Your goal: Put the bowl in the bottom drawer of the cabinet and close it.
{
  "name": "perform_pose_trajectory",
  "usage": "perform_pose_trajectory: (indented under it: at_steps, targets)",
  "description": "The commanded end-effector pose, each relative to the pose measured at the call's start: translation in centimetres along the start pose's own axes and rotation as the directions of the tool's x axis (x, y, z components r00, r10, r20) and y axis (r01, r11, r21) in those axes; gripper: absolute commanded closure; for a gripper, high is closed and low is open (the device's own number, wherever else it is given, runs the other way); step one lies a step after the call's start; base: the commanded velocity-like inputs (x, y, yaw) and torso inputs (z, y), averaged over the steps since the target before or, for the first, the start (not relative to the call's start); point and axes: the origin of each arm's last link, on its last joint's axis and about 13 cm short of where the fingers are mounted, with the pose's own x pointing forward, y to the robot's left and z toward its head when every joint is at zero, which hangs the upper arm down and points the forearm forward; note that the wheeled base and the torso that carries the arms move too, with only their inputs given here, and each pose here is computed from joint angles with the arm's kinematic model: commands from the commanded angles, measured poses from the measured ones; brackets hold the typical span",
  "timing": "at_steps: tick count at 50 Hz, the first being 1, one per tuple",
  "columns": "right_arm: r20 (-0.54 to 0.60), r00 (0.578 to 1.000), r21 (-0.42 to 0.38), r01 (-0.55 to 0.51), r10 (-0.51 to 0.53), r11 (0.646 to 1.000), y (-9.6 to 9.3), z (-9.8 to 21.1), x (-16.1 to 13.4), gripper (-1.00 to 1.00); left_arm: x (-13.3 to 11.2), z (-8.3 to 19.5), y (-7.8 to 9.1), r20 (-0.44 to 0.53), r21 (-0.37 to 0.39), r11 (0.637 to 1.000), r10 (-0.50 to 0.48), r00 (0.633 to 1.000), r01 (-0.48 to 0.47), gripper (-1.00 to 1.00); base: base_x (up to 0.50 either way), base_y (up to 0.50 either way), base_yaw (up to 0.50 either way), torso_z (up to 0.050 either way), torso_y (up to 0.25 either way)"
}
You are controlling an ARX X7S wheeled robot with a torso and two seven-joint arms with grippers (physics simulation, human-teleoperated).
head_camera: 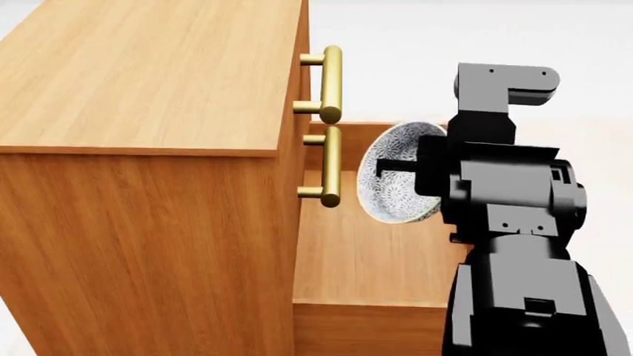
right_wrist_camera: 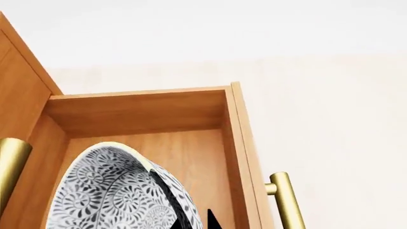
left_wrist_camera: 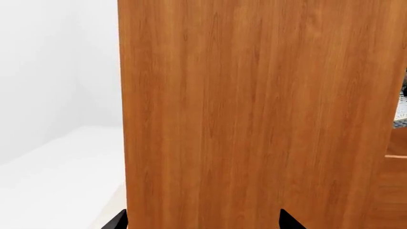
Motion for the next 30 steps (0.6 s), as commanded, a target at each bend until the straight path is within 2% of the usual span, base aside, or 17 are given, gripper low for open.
perform_pose_trajectory:
  at_steps: [1, 5, 7, 17, 19, 25, 29, 30]
  targets:
    - [-0.012, 1.000, -0.010, -0.018, 0.017, 1.000, 0.2, -0.4, 0.2, 1.00, 0.0, -0.2, 0.0, 0.001, 0.006, 1.000, 0.000, 1.000, 0.000, -1.00, 0.00, 0.00, 0.00, 0.000, 0.000]
    - [-0.015, 0.999, -0.003, -0.035, 0.035, 0.999, 0.2, -0.4, 0.2, 1.00, 0.0, -0.3, 0.0, 0.002, 0.007, 1.000, 0.002, 1.000, -0.002, -1.00, 0.00, 0.00, 0.00, 0.000, 0.002]
    - [-0.017, 0.999, 0.004, -0.042, 0.042, 0.999, 0.2, -0.4, 0.1, 1.00, 0.1, 0.6, -0.1, -0.001, 0.008, 1.000, -0.003, 1.000, 0.003, -1.00, 0.00, 0.00, 0.00, 0.000, 0.000]
    - [-0.048, 0.996, 0.033, -0.075, 0.076, 0.997, 0.3, -0.8, 0.2, 1.00, 0.0, -0.4, 0.0, 0.002, 0.010, 1.000, -0.001, 1.000, 0.001, -1.00, 0.00, 0.00, 0.00, 0.000, 0.000]
    - [-0.053, 0.995, 0.036, -0.084, 0.086, 0.996, 0.3, -0.9, 0.2, 1.00, 0.1, 0.6, -0.1, 0.001, 0.008, 1.000, -0.002, 1.000, 0.002, -1.00, 0.00, 0.00, 0.00, 0.000, 0.000]
    - [-0.081, 0.989, 0.057, -0.120, 0.125, 0.991, 0.4, -1.2, 0.1, 1.00, 0.1, 0.8, -0.1, 0.000, 0.008, 1.000, -0.004, 1.000, 0.004, -1.00, 0.00, 0.00, 0.00, 0.000, 0.000]
    - [-0.094, 0.984, 0.063, -0.144, 0.150, 0.988, 0.5, -1.3, 0.1, 1.00, 0.1, 0.7, -0.1, 0.000, 0.009, 1.000, -0.003, 1.000, 0.003, -1.00, 0.00, 0.00, 0.00, 0.000, 0.000]
    - [-0.097, 0.984, 0.064, -0.146, 0.151, 0.987, 0.5, -1.3, 0.1, 1.00, 0.0, -0.1, 0.0, 0.000, 0.009, 1.000, -0.003, 1.000, 0.003, -1.00, 0.00, 0.00, 0.00, 0.000, 0.000]
